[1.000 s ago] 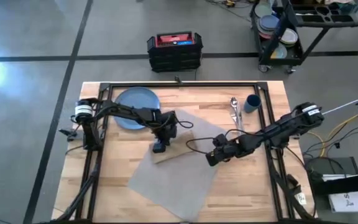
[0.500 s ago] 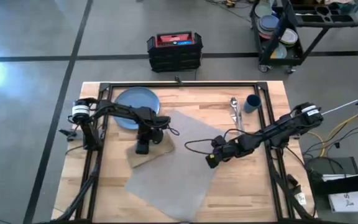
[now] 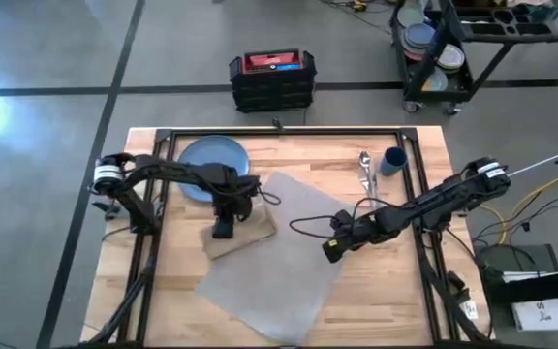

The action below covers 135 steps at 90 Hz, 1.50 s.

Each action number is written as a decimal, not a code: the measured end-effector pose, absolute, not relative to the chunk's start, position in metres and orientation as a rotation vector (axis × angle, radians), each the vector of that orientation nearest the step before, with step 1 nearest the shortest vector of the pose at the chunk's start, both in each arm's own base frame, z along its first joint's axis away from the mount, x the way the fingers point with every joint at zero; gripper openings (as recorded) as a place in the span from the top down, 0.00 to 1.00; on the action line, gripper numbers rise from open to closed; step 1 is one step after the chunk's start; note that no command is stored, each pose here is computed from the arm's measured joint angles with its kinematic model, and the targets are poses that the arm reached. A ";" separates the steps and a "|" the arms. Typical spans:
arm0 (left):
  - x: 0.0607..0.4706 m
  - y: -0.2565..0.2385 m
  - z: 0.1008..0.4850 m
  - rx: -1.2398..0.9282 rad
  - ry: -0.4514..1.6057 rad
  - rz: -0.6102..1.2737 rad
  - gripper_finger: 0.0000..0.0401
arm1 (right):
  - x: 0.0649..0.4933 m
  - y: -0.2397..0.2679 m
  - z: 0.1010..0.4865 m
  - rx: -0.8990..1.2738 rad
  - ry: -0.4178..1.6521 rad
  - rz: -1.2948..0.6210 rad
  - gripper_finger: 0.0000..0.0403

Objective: Set table place
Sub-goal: Move the brown table napkin to the middle left of the table

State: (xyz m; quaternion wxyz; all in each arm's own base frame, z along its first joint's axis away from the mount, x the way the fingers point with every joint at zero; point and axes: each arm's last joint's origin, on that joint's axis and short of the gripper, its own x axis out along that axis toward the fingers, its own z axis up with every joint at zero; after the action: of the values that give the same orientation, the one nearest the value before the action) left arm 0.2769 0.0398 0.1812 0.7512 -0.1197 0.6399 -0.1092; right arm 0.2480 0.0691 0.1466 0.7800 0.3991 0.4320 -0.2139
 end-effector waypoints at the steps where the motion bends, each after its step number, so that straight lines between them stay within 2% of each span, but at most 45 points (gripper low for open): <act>1: 0.278 0.040 0.182 -0.258 1.386 -0.238 1.00 | 0.249 0.069 0.147 0.864 0.929 -0.459 1.00; 26: 0.296 0.044 0.189 -0.235 1.179 -0.183 1.00 | 0.248 0.069 0.132 0.835 1.035 -0.474 1.00; 47: 0.299 0.044 0.189 -0.245 1.156 -0.171 1.00 | 0.255 0.051 0.122 0.854 1.040 -0.564 1.00; 62: 0.300 0.044 0.189 -0.236 1.144 -0.175 1.00 | 0.259 0.023 0.120 0.841 0.970 -0.700 1.00; 83: 0.301 0.047 0.190 -0.073 1.130 -0.170 1.00 | 0.258 -0.011 0.121 0.856 0.928 -0.803 1.00; 106: 0.297 0.055 0.190 0.221 1.202 -0.050 1.00 | 0.277 -0.010 0.157 0.770 0.843 -0.669 1.00; 135: 0.277 0.059 0.166 0.117 1.300 -0.142 1.00 | 0.283 -0.006 0.162 0.766 0.853 -0.609 1.00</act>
State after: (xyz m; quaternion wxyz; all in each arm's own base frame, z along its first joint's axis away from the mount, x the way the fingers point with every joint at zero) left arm 0.2775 0.0592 0.1663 0.7922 0.0545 0.6042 -0.0662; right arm 0.2830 -0.0055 0.1618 0.7965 0.3567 0.3973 -0.2837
